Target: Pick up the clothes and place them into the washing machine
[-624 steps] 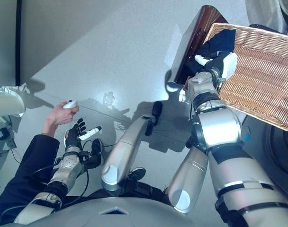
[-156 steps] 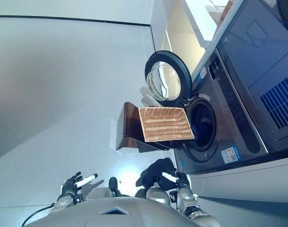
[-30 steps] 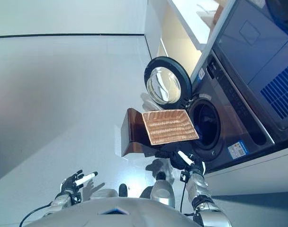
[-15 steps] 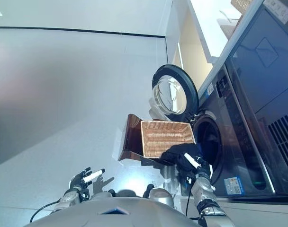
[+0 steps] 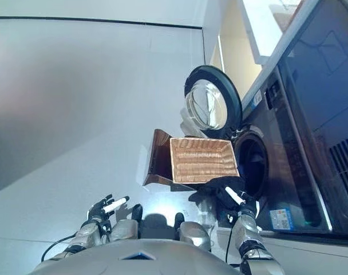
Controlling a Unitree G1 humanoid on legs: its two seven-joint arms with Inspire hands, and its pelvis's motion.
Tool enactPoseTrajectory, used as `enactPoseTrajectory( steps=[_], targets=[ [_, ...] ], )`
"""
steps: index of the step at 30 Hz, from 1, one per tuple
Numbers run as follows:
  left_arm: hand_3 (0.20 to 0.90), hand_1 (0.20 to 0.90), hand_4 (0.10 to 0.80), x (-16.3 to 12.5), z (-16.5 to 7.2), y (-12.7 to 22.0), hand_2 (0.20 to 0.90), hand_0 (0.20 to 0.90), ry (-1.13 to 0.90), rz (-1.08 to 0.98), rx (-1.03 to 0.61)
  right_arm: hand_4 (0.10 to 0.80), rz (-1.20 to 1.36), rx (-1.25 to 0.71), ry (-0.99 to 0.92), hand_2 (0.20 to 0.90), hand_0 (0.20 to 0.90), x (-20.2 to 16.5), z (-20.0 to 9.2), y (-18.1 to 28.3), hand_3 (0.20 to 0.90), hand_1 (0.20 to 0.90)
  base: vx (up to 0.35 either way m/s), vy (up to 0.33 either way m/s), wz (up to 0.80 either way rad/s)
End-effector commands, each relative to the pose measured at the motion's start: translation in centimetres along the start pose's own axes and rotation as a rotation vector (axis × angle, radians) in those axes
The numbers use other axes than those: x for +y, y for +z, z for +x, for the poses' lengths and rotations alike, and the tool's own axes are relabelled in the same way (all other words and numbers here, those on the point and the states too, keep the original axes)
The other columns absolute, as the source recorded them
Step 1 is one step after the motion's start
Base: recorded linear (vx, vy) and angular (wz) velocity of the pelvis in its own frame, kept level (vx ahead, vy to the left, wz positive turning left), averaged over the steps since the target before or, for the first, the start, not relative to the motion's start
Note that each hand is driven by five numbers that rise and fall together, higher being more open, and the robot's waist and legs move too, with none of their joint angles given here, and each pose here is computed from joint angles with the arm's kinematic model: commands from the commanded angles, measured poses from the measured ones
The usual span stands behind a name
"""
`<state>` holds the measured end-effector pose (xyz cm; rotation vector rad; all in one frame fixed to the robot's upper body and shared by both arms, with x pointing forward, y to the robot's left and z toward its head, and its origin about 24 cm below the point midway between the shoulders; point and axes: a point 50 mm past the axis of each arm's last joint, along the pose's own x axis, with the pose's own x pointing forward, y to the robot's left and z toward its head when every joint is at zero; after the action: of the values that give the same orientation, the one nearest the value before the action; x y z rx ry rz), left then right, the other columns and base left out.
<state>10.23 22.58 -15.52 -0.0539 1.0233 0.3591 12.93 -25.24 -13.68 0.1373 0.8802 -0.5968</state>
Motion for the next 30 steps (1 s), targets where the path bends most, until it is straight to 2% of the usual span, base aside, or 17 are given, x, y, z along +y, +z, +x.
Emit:
enactPoseTrajectory(
  steps=[1,4,8,13,19,30],
  targets=[
    [0.900,0.900,0.800,1.1,0.0,1.1,0.900,0.900,0.021,0.028,-0.074,0.300,0.024,-0.199,0.027,0.200,0.200,0.6,0.5,4.5,0.200,0.200,0.331,0.288,-0.86],
    [0.900,0.900,0.800,1.3,0.1,1.3,0.900,0.900,0.022,0.032,-0.081,0.300,0.060,-0.145,0.016,0.200,0.200,0.6,0.5,3.5,0.200,0.200,0.247,0.205,-0.50],
    [0.900,0.900,0.800,2.7,0.3,2.6,0.900,0.900,0.080,0.008,-0.117,0.300,0.025,-0.154,0.086,0.200,0.200,3.3,0.7,4.6,0.200,0.200,0.226,0.210,-0.46],
    [0.900,0.900,0.800,3.3,0.2,2.2,0.900,0.900,0.086,0.016,-0.102,0.300,0.025,-0.113,0.069,0.200,0.200,2.7,0.7,3.7,0.200,0.200,0.159,0.166,-0.49],
    [0.900,0.900,0.800,3.6,0.1,1.4,0.900,0.900,0.091,0.012,-0.067,0.300,0.051,-0.114,0.066,0.200,0.200,2.5,0.6,3.6,0.200,0.200,0.081,0.129,-0.03],
    [0.900,0.900,0.800,3.7,0.2,1.8,0.900,0.900,0.103,0.000,-0.075,0.300,0.098,-0.144,0.059,0.200,0.200,2.6,0.7,4.6,0.200,0.200,0.159,-0.106,0.17]
  ],
)
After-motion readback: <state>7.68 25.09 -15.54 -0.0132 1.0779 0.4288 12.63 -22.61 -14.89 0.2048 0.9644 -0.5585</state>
